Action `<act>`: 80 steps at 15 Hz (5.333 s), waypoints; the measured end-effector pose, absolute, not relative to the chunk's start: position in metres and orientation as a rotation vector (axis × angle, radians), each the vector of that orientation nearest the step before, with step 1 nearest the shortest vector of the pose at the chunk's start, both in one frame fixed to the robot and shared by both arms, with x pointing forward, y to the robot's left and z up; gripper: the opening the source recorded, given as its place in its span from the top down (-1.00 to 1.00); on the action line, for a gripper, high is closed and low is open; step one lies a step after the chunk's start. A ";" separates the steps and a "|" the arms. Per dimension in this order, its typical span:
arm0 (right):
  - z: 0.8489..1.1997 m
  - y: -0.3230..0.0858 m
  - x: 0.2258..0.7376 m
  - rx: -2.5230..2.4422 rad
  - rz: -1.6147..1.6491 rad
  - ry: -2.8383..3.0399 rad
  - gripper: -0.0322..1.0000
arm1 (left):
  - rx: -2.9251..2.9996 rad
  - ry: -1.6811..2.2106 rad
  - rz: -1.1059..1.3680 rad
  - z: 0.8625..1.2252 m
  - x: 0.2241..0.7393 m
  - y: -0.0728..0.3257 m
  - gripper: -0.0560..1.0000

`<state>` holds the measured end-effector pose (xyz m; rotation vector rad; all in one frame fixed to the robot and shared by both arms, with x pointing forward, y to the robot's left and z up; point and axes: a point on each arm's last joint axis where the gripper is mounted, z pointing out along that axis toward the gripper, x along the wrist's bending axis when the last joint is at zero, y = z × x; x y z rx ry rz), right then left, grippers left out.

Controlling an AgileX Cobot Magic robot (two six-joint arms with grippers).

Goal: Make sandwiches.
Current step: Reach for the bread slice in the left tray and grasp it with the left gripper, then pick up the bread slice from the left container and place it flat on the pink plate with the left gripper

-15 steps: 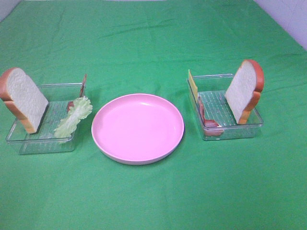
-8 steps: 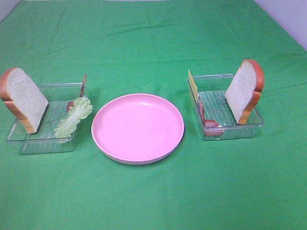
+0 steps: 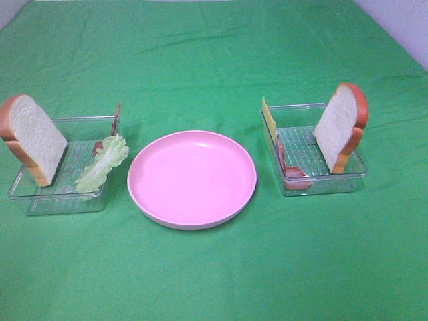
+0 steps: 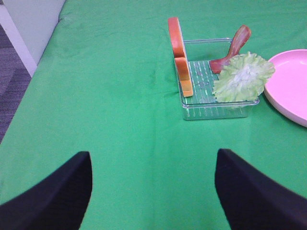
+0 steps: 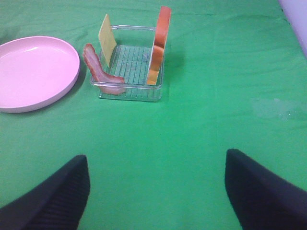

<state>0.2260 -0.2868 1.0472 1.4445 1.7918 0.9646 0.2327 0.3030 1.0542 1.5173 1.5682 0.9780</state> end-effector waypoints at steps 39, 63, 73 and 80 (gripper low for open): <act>1.047 -0.287 0.226 1.445 0.965 1.792 -0.49 | 1.962 2.098 0.219 0.967 0.646 0.286 0.48; 1.047 -0.287 0.226 1.445 0.965 1.792 -0.49 | 1.854 1.584 -0.366 0.970 0.612 0.088 0.48; 1.047 -0.287 0.226 1.445 0.965 1.792 -0.49 | 1.861 1.693 -0.423 0.929 0.617 0.085 -0.23; 1.047 -0.287 0.226 1.445 0.965 1.792 -0.49 | 1.969 1.627 -0.172 0.984 0.624 0.096 -0.59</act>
